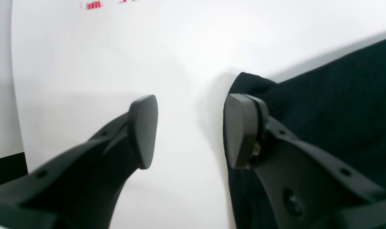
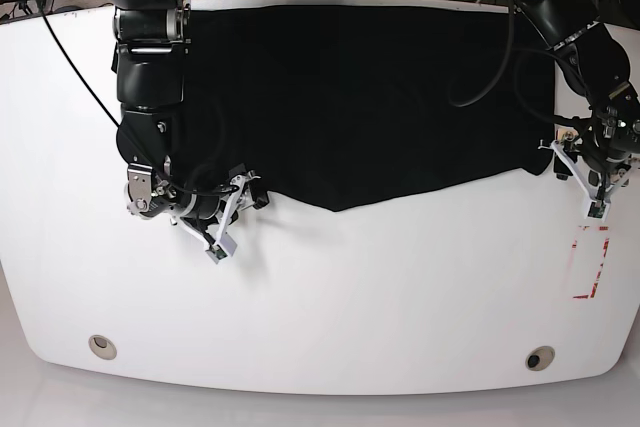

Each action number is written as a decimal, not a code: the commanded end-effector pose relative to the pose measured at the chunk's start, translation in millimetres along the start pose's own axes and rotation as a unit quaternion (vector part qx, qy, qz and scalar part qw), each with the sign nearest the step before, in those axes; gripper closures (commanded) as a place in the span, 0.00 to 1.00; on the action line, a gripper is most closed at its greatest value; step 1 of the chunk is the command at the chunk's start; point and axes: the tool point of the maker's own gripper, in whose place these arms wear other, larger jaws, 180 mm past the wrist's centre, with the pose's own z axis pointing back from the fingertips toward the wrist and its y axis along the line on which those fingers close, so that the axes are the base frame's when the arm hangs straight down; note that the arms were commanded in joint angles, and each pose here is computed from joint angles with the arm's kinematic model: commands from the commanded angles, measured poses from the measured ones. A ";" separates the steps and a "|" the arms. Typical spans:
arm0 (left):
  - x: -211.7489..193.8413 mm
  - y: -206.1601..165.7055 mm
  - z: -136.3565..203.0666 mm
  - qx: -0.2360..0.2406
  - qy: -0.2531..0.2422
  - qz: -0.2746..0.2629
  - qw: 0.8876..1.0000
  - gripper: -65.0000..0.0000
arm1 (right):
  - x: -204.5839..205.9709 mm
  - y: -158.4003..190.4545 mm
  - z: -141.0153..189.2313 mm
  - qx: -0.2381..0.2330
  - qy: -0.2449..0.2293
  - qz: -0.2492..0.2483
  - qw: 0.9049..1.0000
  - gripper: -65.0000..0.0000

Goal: Fold the T-shirt properly
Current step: 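Grasp the shirt's hem corners with both grippers, then fold the hem over toward the collar with both grippers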

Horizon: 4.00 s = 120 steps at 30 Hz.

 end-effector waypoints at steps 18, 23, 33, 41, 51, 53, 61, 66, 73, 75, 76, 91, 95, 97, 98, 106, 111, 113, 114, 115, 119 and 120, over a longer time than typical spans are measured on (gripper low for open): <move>15.1 9.5 5.7 0.011 -0.024 -0.002 1.000 0.51 | 22.3 0.4 4.1 0.000 -0.027 0.026 0.999 1.00; 14.2 10.1 5.8 0.012 -0.023 -0.003 1.000 0.51 | 26.5 -2.9 7.5 -0.005 -0.030 0.030 0.999 1.00; 8.3 8.3 5.0 0.010 -0.017 -0.004 1.000 0.51 | 72.1 -14.2 47.9 -0.053 -0.055 0.097 0.992 1.00; 7.5 6.5 4.4 0.008 -0.016 -0.003 1.000 0.51 | 104.7 -7.8 75.0 -0.078 -0.097 0.143 0.982 1.00; 8.2 5.6 4.5 0.007 -0.017 -0.002 1.000 0.50 | 127.8 -4.2 91.2 -0.091 -0.126 0.165 0.974 1.00; 9.4 5.2 4.7 0.007 -0.019 -0.002 1.000 0.50 | 131.4 -4.6 92.9 -0.093 -0.129 0.166 0.973 1.00; 12.2 -8.1 0.6 -0.008 -0.024 0.007 1.000 0.43 | 143.7 1.6 104.7 -0.101 -0.149 0.183 0.967 1.00; 24.5 -19.6 -2.7 -0.022 -0.063 0.014 0.998 0.39 | 146.8 2.1 107.6 -0.103 -0.153 0.187 0.965 1.00; 5.1 -42.0 -27.2 -0.065 -0.040 0.041 0.996 0.29 | 144.8 3.1 106.0 -0.102 -0.151 0.186 0.966 1.00; 3.0 -45.0 -32.1 -0.073 -0.034 0.046 0.996 0.29 | 144.2 3.2 105.6 -0.101 -0.150 0.186 0.966 1.00; 3.9 -46.1 -34.4 -0.077 -0.033 0.049 0.995 0.29 | 143.5 3.2 105.2 -0.101 -0.150 0.186 0.966 1.00; -0.5 -59.3 -52.4 -0.105 -0.046 0.070 0.991 0.45 | 143.1 1.4 106.4 -0.103 -0.150 0.185 0.966 1.00; -0.8 -59.3 -52.7 -0.105 -0.045 0.069 0.991 0.78 | 140.7 -8.0 112.0 -0.114 -0.143 0.188 0.965 1.00; -0.8 -58.5 -52.6 -0.104 -0.046 0.069 0.991 0.91 | 141.5 -9.7 113.7 -0.117 -0.143 0.189 0.964 1.00; -0.8 -58.5 -52.6 -0.104 -0.046 0.069 0.991 0.97 | 142.7 -10.7 115.0 -0.118 -0.144 0.189 0.964 1.00; 34.7 -41.3 -34.6 -0.076 -0.096 0.058 0.991 0.99 | 148.8 -21.1 126.3 -0.134 -0.146 0.196 0.960 1.00; 56.2 -32.7 -16.7 -0.054 -0.130 0.042 0.989 0.99 | 147.8 -32.2 136.1 -0.147 -0.149 0.190 0.959 1.00; 63.6 -28.3 -8.5 -0.043 -0.143 0.036 0.988 0.99 | 146.5 -33.6 137.0 -0.149 -0.148 0.189 0.959 1.00; 66.1 -27.2 -5.4 -0.041 -0.148 0.034 0.988 0.99 | 145.6 -34.0 136.9 -0.149 -0.147 0.189 0.959 1.00; 69.5 -26.3 -1.7 -0.039 -0.156 0.033 0.987 0.99 | 144.7 -34.5 136.9 -0.150 -0.146 0.188 0.960 1.00; 61.5 -27.5 2.1 -0.036 -0.153 0.028 0.987 0.98 | 135.9 -34.2 132.4 -0.146 -0.138 0.184 0.962 1.00; 58.4 -28.5 1.2 -0.037 -0.149 0.028 0.988 0.98 | 133.1 -34.0 130.9 -0.145 -0.136 0.183 0.963 1.00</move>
